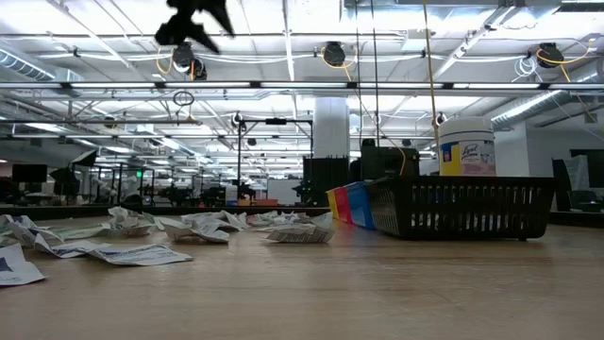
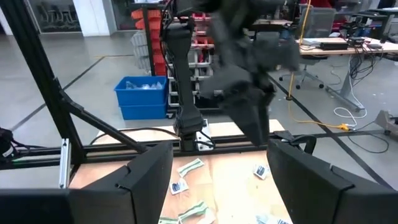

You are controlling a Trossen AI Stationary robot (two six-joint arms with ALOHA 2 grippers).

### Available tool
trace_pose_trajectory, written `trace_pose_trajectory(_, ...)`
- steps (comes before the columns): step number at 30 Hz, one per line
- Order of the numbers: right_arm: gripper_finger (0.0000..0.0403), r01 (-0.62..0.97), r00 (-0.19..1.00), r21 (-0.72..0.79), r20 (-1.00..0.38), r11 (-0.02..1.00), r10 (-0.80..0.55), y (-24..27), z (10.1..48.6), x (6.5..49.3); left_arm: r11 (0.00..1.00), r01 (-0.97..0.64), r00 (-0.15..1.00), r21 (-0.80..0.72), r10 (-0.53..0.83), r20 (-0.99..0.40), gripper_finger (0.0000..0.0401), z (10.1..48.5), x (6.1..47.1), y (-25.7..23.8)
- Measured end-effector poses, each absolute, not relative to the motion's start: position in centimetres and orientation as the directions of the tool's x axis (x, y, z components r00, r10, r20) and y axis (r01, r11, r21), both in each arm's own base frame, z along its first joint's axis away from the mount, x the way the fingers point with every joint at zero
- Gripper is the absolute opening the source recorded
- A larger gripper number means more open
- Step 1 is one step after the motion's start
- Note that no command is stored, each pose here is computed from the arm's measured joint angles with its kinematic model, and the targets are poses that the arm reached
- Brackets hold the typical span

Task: Pick & Place First Aid Supplies
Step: Put the black towelette pack into the black bin

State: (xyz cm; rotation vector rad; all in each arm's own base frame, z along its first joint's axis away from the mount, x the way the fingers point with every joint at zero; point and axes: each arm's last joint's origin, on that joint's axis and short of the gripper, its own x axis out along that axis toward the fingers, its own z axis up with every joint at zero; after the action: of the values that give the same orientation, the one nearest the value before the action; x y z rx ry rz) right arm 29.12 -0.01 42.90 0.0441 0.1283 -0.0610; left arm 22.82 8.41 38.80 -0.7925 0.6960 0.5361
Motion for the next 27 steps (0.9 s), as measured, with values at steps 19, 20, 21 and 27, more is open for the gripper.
trace_pose_trajectory(19,0.0256,0.017,0.992,0.011,-0.121,1.0,-0.016,0.1,43.0,29.1,0.523,-0.837,0.231,-0.164,0.066,-0.971,0.0191,36.2,22.8,18.4)
trace_pose_trajectory(20,0.0256,0.017,0.992,0.011,-0.121,1.0,-0.016,0.1,43.0,29.1,0.532,-0.833,0.214,-0.15,0.061,-0.975,0.0191,36.2,23.0,18.5)
trace_pose_trajectory(21,0.0256,0.017,0.992,0.011,-0.121,1.0,-0.016,0.1,43.0,29.1,0.542,-0.83,0.193,-0.133,0.056,-0.98,0.0191,36.0,23.2,18.7)
trace_pose_trajectory(27,0.0256,0.017,0.992,0.011,-0.122,1.0,-0.016,0.1,43.0,29.1,0.576,-0.81,0.157,-0.111,0.03,-0.987,0.0191,35.1,24.2,18.4)
